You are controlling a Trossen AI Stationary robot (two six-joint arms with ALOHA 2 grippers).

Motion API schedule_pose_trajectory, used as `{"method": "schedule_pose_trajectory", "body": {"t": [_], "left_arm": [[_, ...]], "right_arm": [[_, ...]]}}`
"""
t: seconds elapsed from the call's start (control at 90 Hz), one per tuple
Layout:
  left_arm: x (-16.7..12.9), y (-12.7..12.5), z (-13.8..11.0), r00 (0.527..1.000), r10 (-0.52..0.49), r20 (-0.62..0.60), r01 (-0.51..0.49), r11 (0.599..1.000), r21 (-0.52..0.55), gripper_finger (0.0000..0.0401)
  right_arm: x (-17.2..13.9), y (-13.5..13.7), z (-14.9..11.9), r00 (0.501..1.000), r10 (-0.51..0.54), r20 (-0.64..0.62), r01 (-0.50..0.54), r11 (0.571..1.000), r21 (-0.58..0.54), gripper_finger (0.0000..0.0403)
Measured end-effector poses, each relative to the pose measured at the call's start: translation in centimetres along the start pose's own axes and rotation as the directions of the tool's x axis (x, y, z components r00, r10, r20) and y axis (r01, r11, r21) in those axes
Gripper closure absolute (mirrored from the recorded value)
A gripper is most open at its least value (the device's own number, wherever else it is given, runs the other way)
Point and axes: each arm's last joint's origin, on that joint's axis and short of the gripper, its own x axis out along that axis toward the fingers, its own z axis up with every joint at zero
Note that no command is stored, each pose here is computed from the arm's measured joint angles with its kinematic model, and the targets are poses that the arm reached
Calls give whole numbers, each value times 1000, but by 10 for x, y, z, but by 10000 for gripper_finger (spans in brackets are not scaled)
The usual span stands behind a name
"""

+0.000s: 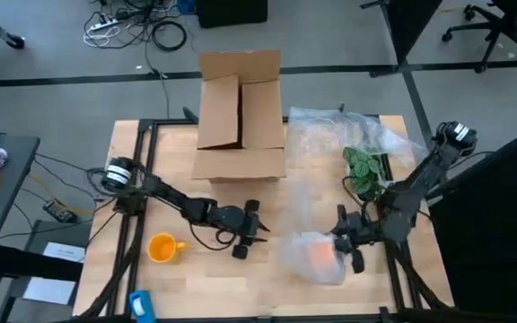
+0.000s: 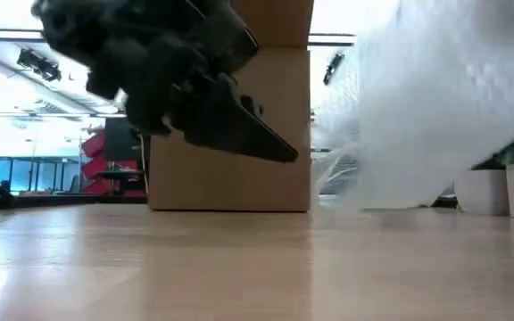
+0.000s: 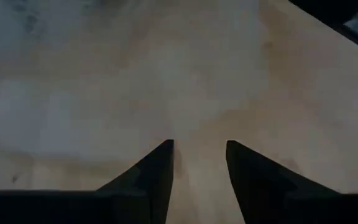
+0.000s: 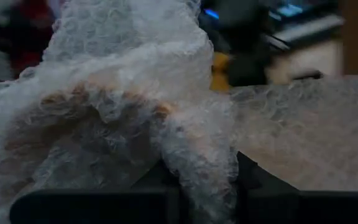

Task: Wrap mug
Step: Wrap the orange cup with the bubble wrap

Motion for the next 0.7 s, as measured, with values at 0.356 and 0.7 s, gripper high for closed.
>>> {"method": "schedule_pose_trajectory", "body": {"t": [0.356, 0.7], "left_arm": [[3, 19, 5, 994, -30, 109, 28, 999, 15, 268], [36, 64, 42, 986, 59, 154, -64, 998, 29, 268]], "right_arm": [[-8, -29, -38, 996, 93, 4, -93, 995, 37, 377], [10, -48, -61, 994, 1, -108, 12, 993, 116, 377]]}}
